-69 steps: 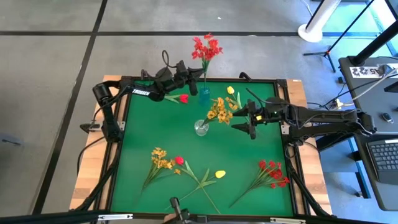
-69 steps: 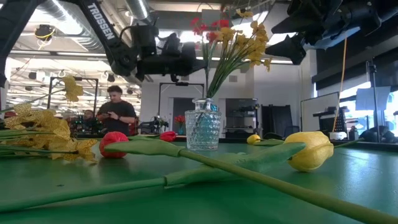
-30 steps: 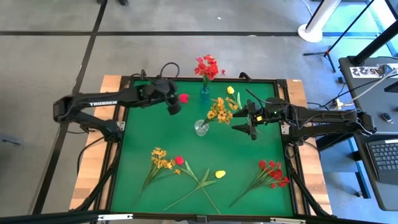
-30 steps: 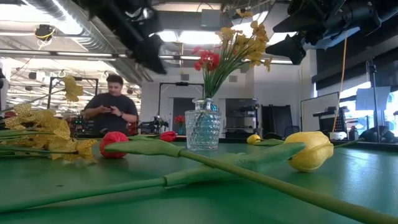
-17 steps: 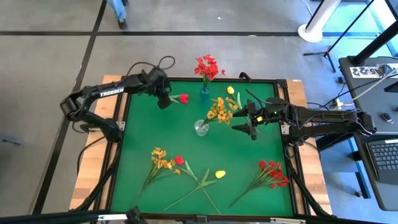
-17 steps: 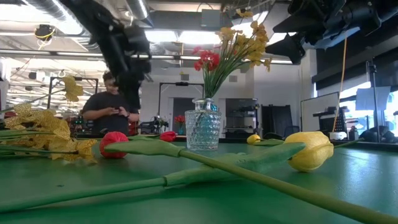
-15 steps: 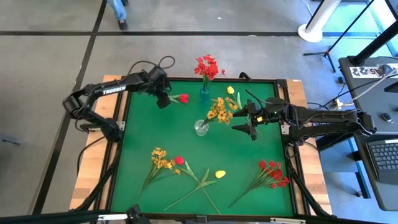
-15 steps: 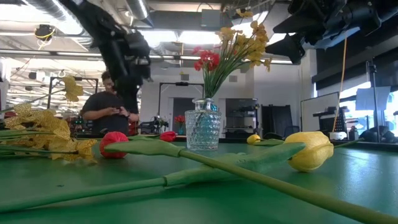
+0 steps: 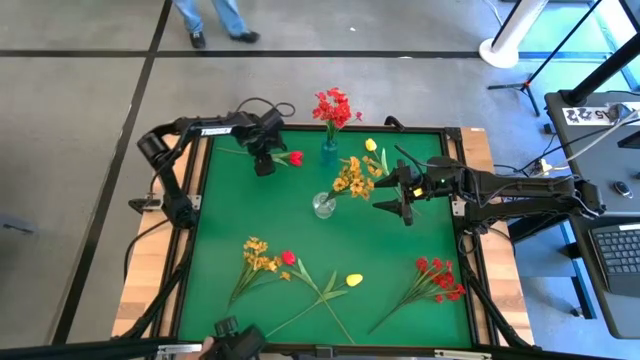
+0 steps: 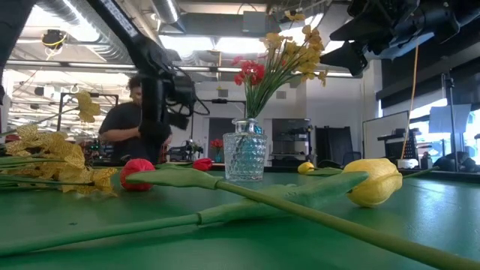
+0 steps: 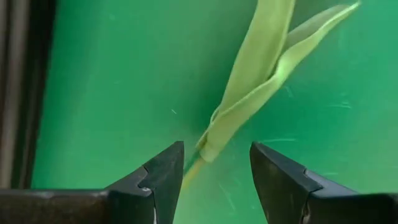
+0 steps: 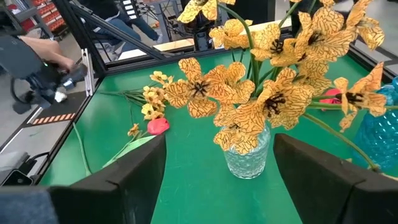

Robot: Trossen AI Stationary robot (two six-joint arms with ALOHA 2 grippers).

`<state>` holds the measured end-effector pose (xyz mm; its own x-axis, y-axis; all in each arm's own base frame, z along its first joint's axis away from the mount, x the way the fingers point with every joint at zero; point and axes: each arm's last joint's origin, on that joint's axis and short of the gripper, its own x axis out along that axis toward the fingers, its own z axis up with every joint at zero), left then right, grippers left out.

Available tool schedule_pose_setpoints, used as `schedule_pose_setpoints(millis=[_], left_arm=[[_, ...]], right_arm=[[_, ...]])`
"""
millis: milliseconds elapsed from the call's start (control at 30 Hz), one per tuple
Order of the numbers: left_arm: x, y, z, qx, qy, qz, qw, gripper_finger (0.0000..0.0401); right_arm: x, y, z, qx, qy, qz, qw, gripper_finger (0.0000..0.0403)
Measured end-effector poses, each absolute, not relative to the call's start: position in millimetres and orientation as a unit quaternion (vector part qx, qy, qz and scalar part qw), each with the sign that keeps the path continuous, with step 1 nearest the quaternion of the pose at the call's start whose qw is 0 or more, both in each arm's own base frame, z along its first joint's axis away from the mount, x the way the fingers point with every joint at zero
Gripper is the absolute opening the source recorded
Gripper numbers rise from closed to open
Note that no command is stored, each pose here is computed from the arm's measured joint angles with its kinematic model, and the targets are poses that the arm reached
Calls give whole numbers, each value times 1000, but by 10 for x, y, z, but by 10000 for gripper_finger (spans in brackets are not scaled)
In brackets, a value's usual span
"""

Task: Sort flowers into vase by color
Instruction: Put the top red flower into the blue vase

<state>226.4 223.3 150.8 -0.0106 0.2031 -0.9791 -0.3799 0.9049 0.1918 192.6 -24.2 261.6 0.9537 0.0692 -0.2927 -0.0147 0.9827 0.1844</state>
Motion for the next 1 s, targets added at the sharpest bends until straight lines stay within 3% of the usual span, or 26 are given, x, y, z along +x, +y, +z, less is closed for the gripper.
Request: schedule_pose_setpoints(millis=[267, 567, 800, 1000], left_arm=[[2243, 2316, 1378, -77, 692, 197, 690, 156], [2265, 2277, 1378, -76, 694, 197, 688, 13], [2261, 2144, 1557, -79, 689, 206, 690, 5], [2208, 1923, 2182, -94, 592, 243, 763, 3]], right_arm=[[1926, -242, 2616, 92, 151, 21, 984, 295], [1926, -242, 2617, 102, 151, 19, 983, 295], [1926, -242, 2616, 100, 151, 19, 983, 295], [1926, -242, 2617, 93, 151, 20, 984, 295]])
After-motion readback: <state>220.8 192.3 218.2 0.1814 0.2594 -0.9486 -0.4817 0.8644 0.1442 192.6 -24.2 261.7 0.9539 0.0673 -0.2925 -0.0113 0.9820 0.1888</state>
